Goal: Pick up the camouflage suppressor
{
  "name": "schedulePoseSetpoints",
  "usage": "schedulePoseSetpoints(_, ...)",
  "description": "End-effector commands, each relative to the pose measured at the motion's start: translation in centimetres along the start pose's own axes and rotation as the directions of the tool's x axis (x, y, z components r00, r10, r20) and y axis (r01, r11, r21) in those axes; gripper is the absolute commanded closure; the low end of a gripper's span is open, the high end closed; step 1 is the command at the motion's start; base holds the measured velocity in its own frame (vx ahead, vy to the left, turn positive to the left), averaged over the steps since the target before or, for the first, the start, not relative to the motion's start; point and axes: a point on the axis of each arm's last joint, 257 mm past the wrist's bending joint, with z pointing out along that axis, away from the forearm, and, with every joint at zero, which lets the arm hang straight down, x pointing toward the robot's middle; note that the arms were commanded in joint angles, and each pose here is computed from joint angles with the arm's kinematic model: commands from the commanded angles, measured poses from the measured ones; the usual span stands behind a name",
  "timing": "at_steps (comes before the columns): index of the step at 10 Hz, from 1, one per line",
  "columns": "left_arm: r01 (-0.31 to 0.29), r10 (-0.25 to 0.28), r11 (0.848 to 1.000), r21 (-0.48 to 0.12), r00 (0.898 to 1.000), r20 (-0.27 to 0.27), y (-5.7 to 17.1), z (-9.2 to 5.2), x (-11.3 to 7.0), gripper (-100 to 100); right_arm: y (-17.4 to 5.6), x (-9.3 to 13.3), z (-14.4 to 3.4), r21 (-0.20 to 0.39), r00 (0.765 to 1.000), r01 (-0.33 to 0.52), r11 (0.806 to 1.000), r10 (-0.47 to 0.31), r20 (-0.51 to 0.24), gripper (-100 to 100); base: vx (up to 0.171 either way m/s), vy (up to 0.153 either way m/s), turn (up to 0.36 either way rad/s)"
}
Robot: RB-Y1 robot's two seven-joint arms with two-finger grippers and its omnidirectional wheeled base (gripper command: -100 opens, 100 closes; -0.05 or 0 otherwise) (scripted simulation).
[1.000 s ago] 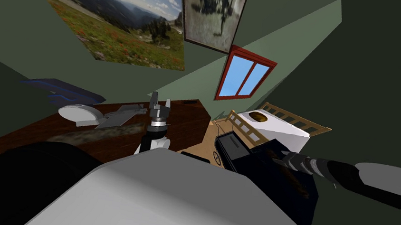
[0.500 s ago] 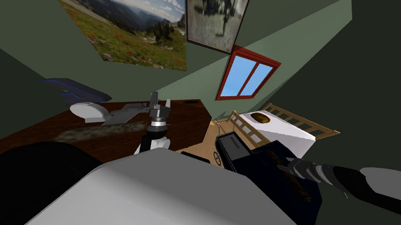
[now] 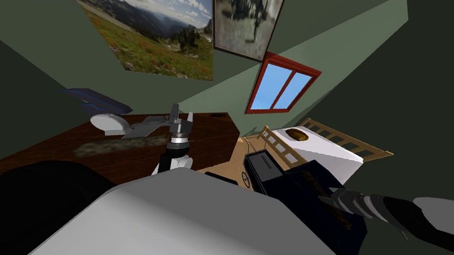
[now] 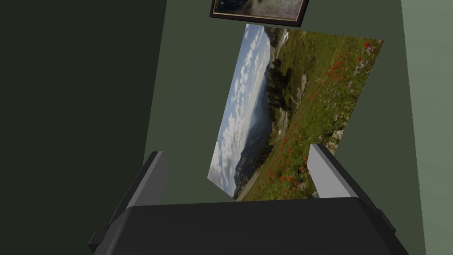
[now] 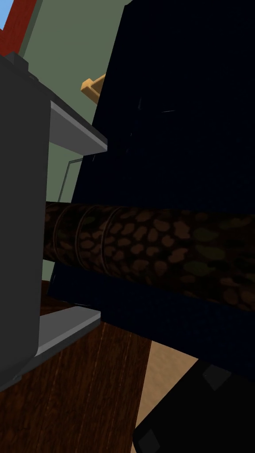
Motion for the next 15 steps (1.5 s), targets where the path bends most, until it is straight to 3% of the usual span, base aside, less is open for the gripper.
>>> schedulePoseSetpoints(1,0.000,0.000,1.000,0.000,1.000,0.000,0.0,0.0,0.0,0,0.3,1.2,0.6,0.002,1.000,-0.010,1.000,0.010,-0.003,-100,0.022,0.003,0.095)
schedulePoseSetpoints(4,0.000,0.000,1.000,0.000,1.000,0.000,0.0,0.0,0.0,0,1.0,3.0,1.6,0.005,1.000,-0.025,1.000,0.025,-0.008,-100,0.046,0.008,0.055)
schedulePoseSetpoints(5,0.000,0.000,1.000,0.000,1.000,0.000,0.0,0.0,0.0,0,0.7,2.6,1.4,0.004,1.000,-0.020,1.000,0.020,-0.007,-100,0.021,0.001,0.010)
schedulePoseSetpoints(6,0.000,0.000,1.000,0.000,1.000,0.000,0.0,0.0,0.0,0,0.7,2.6,1.4,0.004,1.000,-0.022,1.000,0.022,-0.007,100,0.000,0.000,0.000)
schedulePoseSetpoints(10,0.000,0.000,1.000,0.000,1.000,0.000,0.0,0.0,0.0,0,0.8,2.6,1.4,0.003,1.000,-0.024,1.000,0.024,-0.007,100,0.000,0.000,0.000)
schedulePoseSetpoints(11,0.000,0.000,1.000,0.000,1.000,0.000,0.0,0.0,0.0,0,0.8,2.6,1.4,0.003,1.000,-0.023,1.000,0.023,-0.007,0,0.000,0.000,0.000)
schedulePoseSetpoints(12,0.000,0.000,1.000,0.000,1.000,0.000,0.0,0.0,0.0,0,0.4,1.5,0.8,0.003,1.000,-0.013,1.000,0.013,-0.004,100,-0.035,-0.007,-0.082)
schedulePoseSetpoints(14,0.000,0.000,1.000,0.000,1.000,0.000,0.0,0.0,0.0,0,0.0,0.0,0.0,0.000,1.000,0.000,1.000,0.000,0.000,100,-0.056,-0.009,-0.099)
schedulePoseSetpoints(15,0.000,0.000,1.000,0.000,1.000,0.000,0.0,0.0,0.0,0,0.1,0.5,0.1,0.002,1.000,-0.002,1.000,0.002,-0.001,100,-0.026,-0.005,-0.006)
